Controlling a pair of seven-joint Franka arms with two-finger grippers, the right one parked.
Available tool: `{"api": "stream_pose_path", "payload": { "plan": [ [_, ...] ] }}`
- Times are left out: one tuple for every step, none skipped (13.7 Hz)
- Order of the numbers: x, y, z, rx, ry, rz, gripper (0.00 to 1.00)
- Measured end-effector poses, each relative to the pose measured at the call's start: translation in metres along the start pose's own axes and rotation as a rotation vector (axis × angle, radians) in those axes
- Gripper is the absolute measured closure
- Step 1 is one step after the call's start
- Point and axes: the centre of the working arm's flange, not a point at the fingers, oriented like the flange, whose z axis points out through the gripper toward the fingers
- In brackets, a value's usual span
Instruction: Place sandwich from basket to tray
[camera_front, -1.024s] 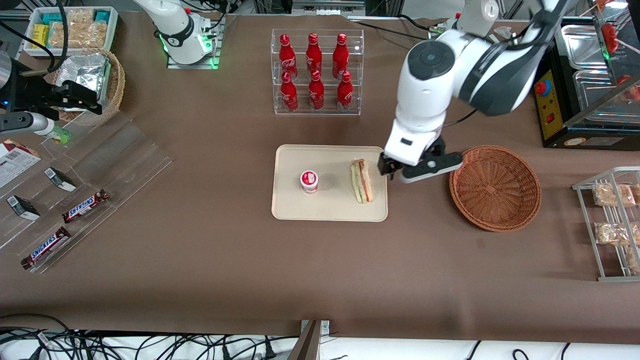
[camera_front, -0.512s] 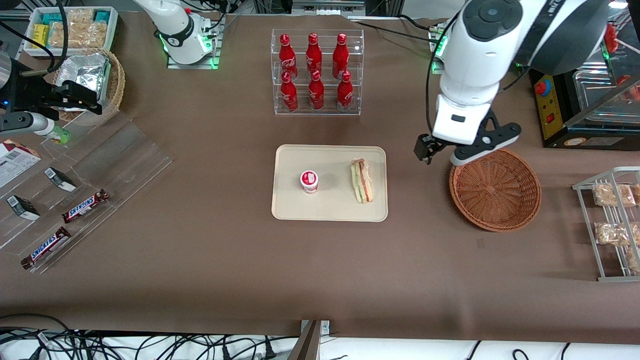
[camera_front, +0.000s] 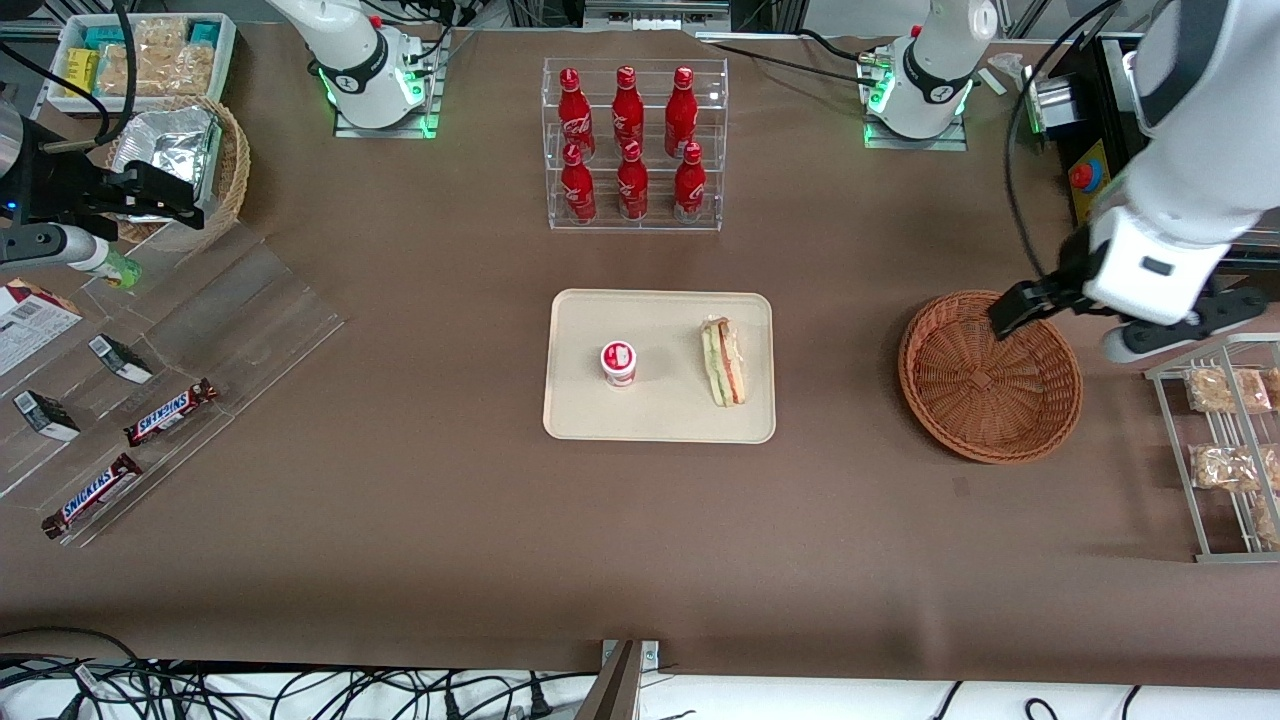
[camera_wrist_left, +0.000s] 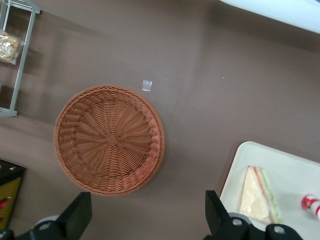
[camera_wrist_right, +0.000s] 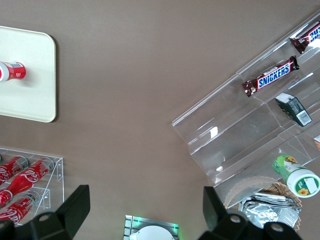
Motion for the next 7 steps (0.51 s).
{"api": "stream_pose_path", "payload": {
  "plan": [
    [0.002,-0.015,-0.005,-0.01,-0.01,0.044,0.0],
    [0.003,-0.027,-0.01,-0.022,-0.015,0.092,0.0],
    [0.004,-0.038,-0.013,-0.027,-0.019,0.143,0.0],
    [0.005,-0.046,-0.014,-0.025,-0.025,0.194,0.0],
    [0.006,-0.051,-0.014,-0.023,-0.03,0.239,0.0],
    [0.006,-0.054,-0.014,-0.022,-0.035,0.283,0.0],
    [0.006,-0.056,-0.013,-0.021,-0.04,0.324,0.0]
  ]
}}
